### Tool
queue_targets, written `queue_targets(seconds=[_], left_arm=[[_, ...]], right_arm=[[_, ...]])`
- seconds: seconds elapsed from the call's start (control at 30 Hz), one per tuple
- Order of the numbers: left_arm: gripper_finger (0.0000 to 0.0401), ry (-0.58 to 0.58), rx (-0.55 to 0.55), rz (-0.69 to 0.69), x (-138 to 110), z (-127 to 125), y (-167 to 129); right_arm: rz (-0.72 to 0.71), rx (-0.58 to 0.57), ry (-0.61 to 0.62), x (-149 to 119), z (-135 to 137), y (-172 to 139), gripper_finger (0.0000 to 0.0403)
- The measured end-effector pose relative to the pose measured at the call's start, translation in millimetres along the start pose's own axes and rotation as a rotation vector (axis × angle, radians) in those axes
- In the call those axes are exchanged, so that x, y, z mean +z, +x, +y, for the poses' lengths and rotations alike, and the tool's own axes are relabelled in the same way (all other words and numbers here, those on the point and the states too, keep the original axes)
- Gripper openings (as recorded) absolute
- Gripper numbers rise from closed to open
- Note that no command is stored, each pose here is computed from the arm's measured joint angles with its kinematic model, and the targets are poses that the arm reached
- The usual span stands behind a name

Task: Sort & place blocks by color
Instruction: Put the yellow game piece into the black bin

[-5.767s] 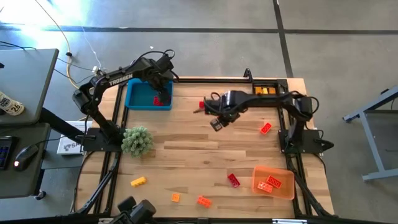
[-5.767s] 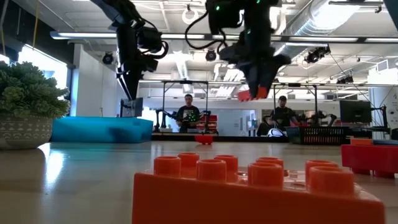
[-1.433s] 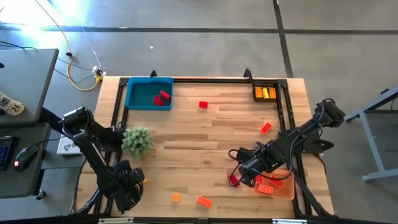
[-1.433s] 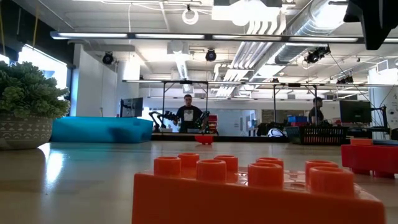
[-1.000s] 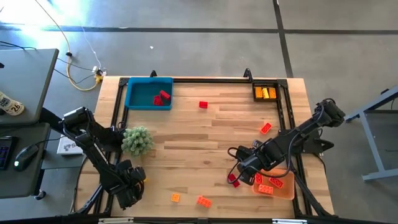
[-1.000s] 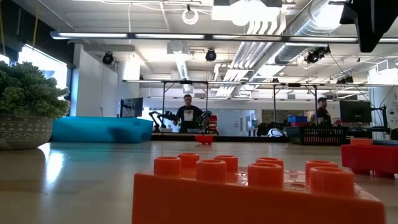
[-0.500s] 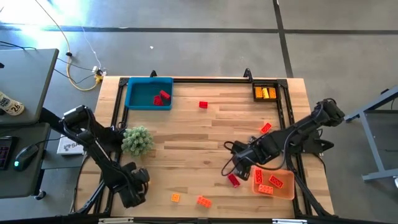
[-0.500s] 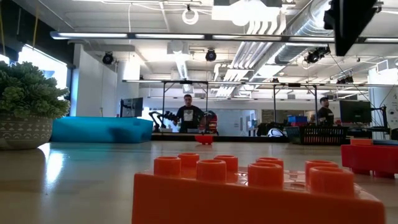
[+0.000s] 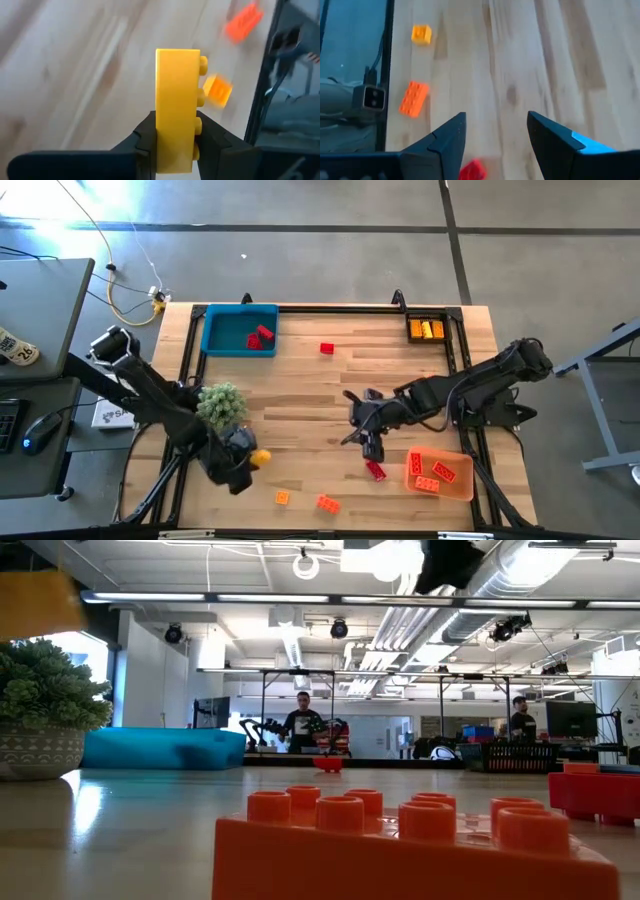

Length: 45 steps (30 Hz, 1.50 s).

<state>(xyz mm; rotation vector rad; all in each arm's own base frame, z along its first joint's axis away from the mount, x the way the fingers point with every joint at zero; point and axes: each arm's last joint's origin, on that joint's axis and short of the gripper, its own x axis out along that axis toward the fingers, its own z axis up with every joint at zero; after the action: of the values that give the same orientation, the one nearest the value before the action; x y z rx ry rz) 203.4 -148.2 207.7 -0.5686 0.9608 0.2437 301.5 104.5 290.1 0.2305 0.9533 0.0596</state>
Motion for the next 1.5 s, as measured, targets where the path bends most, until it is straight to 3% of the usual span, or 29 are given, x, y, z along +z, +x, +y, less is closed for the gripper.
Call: queue_targets(seconds=[0.17,0.53,0.9,1.5], left_arm=[[0.0069,0.057,-0.018,-0.1,32.1,10.4,-3.9],[0.0069,0.2,-0.031,-0.24,91.1,35.9,3.3],[0.0069,0.31,-0.142,-0.364,135.4,58.6,0.9],[0.0069,0.362,-0.164,-0.535,169.9,83.3,-8.0]], right_arm=[[-0.088,0.005,-0.071,13.4,-9.9,0.1,0.0197],[-0.332,0.085,-0.027,47.7,-31.6,-5.4,0.0197],[-0.415,0.113,0.007,62.4,-53.3,-10.1,0.0197],[-0.481,0.087,0.059,73.6,-81.8,-15.6,0.0197]])
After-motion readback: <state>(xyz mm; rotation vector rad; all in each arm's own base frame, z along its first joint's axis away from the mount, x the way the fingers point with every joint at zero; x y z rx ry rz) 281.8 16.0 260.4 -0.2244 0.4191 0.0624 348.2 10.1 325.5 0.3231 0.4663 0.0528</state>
